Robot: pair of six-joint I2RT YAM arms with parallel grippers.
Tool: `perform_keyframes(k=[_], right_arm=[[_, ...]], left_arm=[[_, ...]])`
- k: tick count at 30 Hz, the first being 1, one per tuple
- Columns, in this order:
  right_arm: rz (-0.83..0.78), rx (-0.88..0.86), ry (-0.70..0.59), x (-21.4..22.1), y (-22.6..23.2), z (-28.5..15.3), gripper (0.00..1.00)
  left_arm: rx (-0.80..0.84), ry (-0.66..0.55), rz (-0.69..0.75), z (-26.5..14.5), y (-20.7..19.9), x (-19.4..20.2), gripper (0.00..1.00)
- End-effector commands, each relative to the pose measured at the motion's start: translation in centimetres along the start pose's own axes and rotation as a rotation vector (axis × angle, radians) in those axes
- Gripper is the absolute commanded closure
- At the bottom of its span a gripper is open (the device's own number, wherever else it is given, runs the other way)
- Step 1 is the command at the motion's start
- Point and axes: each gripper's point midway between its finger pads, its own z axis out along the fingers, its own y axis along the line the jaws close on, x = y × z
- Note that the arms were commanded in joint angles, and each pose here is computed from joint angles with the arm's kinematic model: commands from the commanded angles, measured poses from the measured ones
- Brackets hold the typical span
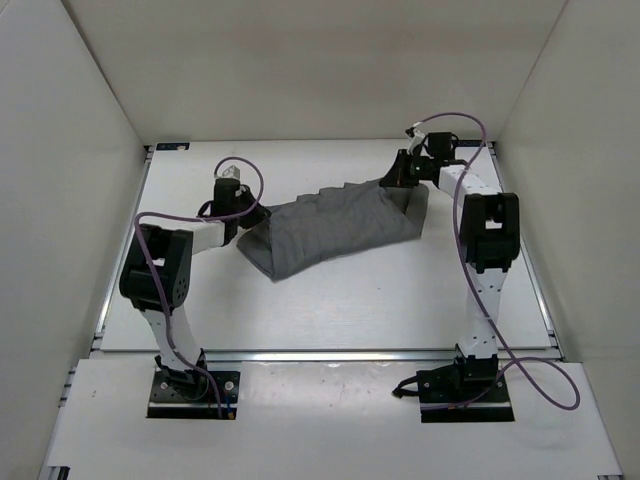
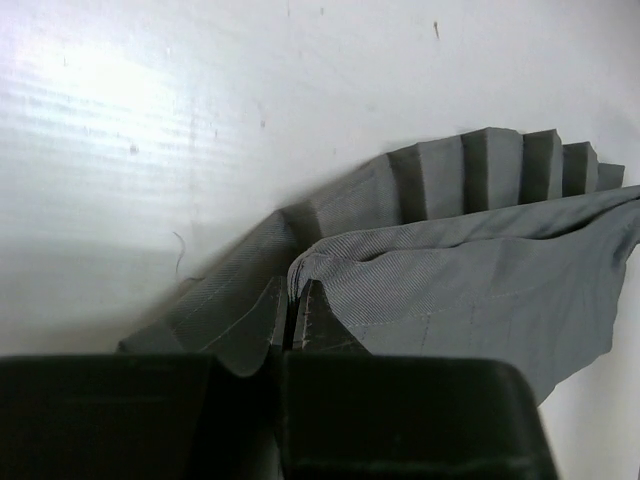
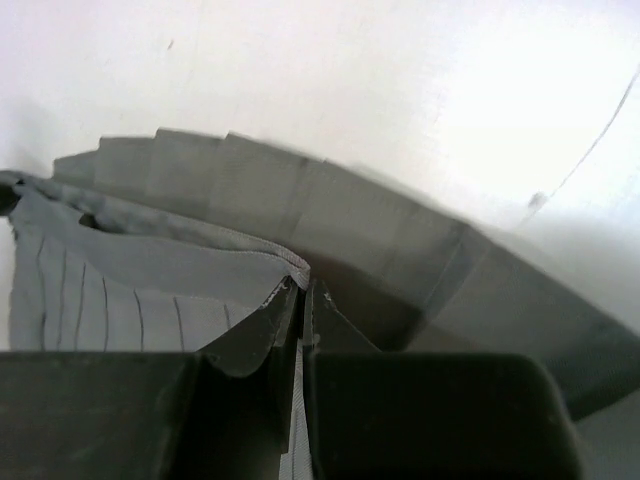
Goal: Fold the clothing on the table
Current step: Fold the skirt
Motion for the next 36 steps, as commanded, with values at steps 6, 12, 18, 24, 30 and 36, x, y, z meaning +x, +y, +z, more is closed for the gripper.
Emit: perform_keyframes(k=[6,12,18,24,30,36], right_arm=[[0.033,0.195,0.040,-4.2,-4.3,2.7,1.00],[0.117,0.299,0.159,-0.6,-7.2,4.1,1.00],[0.130,0.443,0.244,1.3,-7.6,2.2,1.00],[0.125,0.531,0.355,5.3,-5.1,-1.7,1.00],[0.118,0.523,0.324,10.9,-1.3,-7.2,1.00],[0.110,0.501,0.345,9.8,-2.8,-7.7,1.00]], left_arm=[[-0.039,-0.042,0.005,2.1,0.9,-3.0,0.91],[-0.062,-0.017,0.014,2.6,1.7,-2.5,0.86],[-0.087,0.029,0.027,2.9,2.6,-1.8,0.82],[-0.077,0.060,0.061,2.2,2.3,-1.0,0.81],[-0.078,0.147,0.128,0.4,2.1,1.4,0.83],[-0.028,0.121,0.126,-0.1,1.2,0.7,0.66]])
